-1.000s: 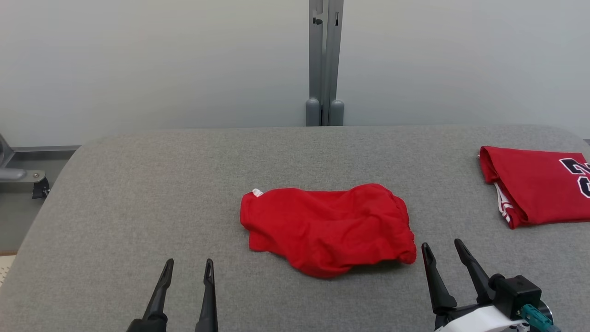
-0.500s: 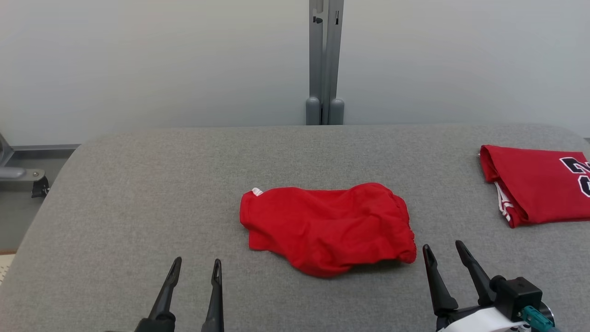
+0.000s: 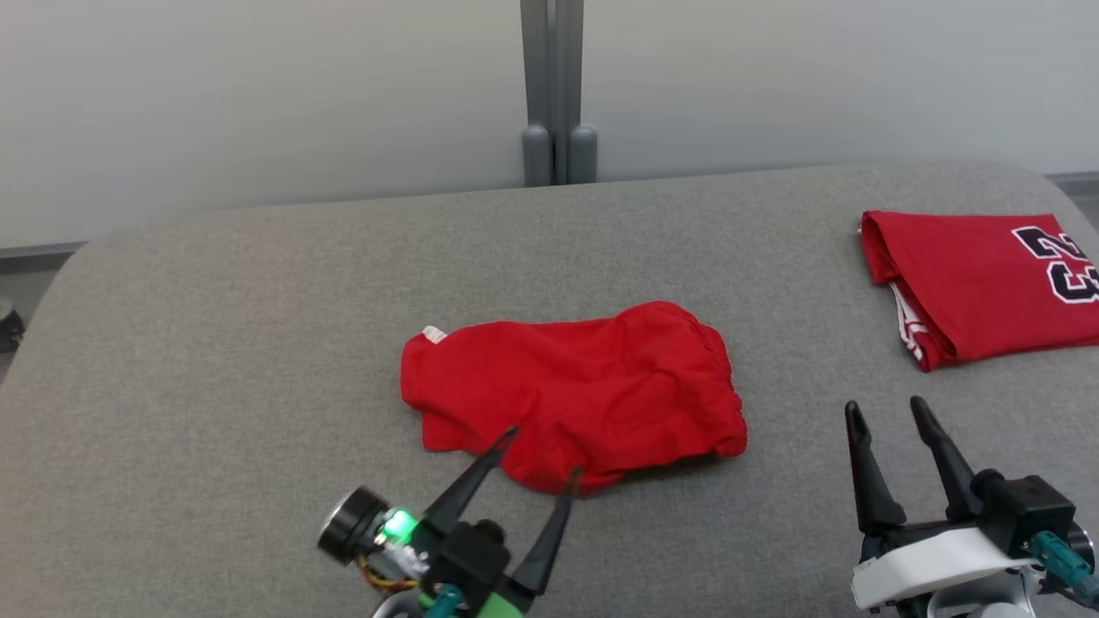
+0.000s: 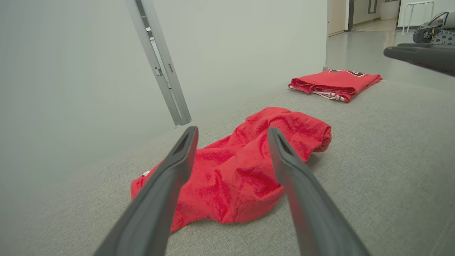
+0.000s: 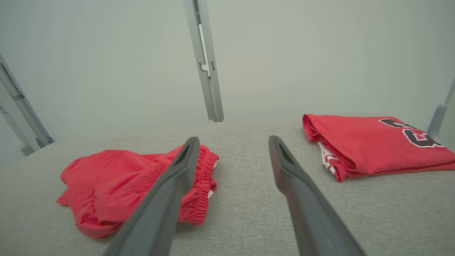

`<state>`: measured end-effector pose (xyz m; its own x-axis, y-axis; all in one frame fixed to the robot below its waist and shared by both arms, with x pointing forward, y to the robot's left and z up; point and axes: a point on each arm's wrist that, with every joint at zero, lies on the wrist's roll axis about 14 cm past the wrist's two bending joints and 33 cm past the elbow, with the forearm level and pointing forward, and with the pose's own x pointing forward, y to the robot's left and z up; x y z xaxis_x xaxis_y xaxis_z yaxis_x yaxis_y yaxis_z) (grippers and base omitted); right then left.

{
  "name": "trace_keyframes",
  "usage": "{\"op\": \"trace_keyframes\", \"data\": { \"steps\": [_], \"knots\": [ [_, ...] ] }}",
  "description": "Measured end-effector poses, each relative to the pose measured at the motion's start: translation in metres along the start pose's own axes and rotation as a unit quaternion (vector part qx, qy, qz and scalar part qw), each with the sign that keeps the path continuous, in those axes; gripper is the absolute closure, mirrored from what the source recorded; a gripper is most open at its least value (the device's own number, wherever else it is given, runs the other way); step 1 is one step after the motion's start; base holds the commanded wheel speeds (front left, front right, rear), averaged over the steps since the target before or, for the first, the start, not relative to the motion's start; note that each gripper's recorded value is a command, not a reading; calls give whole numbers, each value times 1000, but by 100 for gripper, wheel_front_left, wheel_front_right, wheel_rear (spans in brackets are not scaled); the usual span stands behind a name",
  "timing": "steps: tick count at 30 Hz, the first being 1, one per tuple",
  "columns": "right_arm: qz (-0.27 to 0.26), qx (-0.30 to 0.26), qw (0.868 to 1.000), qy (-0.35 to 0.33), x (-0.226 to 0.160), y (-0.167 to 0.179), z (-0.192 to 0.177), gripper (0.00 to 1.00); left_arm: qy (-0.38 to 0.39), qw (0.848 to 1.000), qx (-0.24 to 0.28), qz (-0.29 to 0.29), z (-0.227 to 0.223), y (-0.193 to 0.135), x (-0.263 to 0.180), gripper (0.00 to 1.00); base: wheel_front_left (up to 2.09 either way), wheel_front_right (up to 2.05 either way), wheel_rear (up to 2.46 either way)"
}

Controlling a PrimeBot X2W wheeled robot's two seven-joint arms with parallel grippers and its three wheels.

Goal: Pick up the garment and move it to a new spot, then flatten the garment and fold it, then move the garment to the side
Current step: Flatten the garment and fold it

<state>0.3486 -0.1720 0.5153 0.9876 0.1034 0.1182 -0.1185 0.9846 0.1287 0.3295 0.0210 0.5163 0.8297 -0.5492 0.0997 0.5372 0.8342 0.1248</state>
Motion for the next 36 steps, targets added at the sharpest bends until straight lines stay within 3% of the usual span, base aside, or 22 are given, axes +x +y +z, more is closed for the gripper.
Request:
{"op": "trace_keyframes", "data": {
  "steps": [5,10,18,20,21,22,26,30,32,36],
  "knots": [
    [-15,-8,1000,-3,15,-14,2,0,12,984,92,-153,-13,-45,45,0,0,0,0],
    [-35,-6,999,11,25,-25,-10,0,59,949,141,-274,-53,-80,71,0,0,0,0],
    [-78,-6,996,31,26,-49,-24,0,166,912,211,-311,-123,-75,98,0,0,0,0],
    [-89,-7,995,33,25,-55,-25,0,145,914,217,-311,-121,-78,109,0,0,0,0],
    [-95,-8,995,35,24,-59,-26,0,128,918,210,-310,-116,-82,116,56,0,0,0],
    [-99,-8,994,37,22,-61,-27,0,115,922,204,-310,-113,-85,120,100,0,0,0],
    [-116,-10,992,45,15,-70,-30,0,72,946,120,-292,-86,-94,141,100,0,0,0],
    [-122,-7,992,42,10,-71,-28,0,-13,968,-6,-250,-13,-89,170,100,0,0,0],
    [-121,-5,992,37,9,-70,-24,0,-86,967,-82,-225,45,-77,181,100,0,0,0],
    [-119,-1,992,30,4,-67,-20,0,-184,947,-194,-180,128,-45,183,100,0,0,0]
  ]
}}
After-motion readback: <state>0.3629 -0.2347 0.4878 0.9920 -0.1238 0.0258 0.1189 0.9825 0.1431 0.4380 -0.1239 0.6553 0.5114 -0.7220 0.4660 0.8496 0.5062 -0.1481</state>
